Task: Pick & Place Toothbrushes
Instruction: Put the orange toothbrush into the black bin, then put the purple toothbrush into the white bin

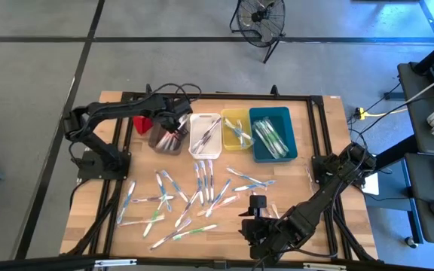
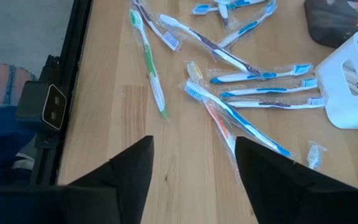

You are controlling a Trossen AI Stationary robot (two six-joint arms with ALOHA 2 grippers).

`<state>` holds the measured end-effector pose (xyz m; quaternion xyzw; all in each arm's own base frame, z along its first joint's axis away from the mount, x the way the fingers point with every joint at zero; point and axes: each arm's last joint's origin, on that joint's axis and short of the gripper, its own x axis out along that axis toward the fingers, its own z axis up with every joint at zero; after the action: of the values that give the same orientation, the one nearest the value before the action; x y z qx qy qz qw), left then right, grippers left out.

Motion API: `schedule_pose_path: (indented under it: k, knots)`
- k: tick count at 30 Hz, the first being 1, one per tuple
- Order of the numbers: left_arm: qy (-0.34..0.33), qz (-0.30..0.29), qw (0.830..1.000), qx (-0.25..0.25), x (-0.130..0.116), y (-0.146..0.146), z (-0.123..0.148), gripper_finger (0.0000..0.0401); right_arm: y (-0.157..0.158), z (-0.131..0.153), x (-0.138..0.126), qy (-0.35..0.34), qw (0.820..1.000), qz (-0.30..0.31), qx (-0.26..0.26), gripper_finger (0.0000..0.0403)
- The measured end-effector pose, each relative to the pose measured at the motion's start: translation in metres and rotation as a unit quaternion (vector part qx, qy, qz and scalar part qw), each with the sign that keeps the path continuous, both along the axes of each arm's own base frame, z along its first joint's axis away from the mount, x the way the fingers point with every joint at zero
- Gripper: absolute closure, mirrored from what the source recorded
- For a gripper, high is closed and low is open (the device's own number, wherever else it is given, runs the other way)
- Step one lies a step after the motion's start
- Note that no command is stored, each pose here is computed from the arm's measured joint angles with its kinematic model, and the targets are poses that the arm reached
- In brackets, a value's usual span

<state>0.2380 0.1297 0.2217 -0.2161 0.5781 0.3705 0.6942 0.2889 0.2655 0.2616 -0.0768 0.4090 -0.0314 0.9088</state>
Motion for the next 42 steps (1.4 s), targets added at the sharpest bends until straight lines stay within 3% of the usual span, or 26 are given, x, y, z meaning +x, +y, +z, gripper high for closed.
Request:
schedule_pose_path:
  k: [5,16,27,31,36,39,42]
  knots:
    - [-0.018,0.0,1.0,-0.019,-0.002,0.004,-0.005,0.0358,0.0,0.0,0.0,0.0,1.0,0.001,0.0,0.018]
    - [-0.035,-0.005,0.999,-0.006,0.003,0.004,-0.004,0.0279,0.0,0.0,0.0,0.0,1.0,0.003,-0.002,0.0168]
    - [-0.033,-0.021,0.999,-0.028,0.011,-0.005,0.033,0.0257,0.0,0.0,0.0,0.0,1.0,0.003,-0.002,0.0155]
    - [-0.02,-0.009,0.995,-0.098,0.01,-0.03,0.049,0.026,0.0,0.0,0.0,0.001,1.0,0.003,-0.002,0.0161]
    - [0.007,-0.039,0.979,-0.198,0.009,-0.09,0.059,0.026,-0.001,0.0,-0.001,0.005,1.0,0.005,-0.006,0.0174]
    - [0.024,-0.064,0.976,-0.205,0.006,-0.13,0.063,0.026,-0.001,0.0,-0.001,0.006,1.0,0.007,-0.008,0.0182]
    - [0.021,-0.081,0.981,-0.177,0.003,-0.166,0.065,0.026,0.0,0.0,-0.001,0.005,1.0,0.01,-0.01,0.0188]
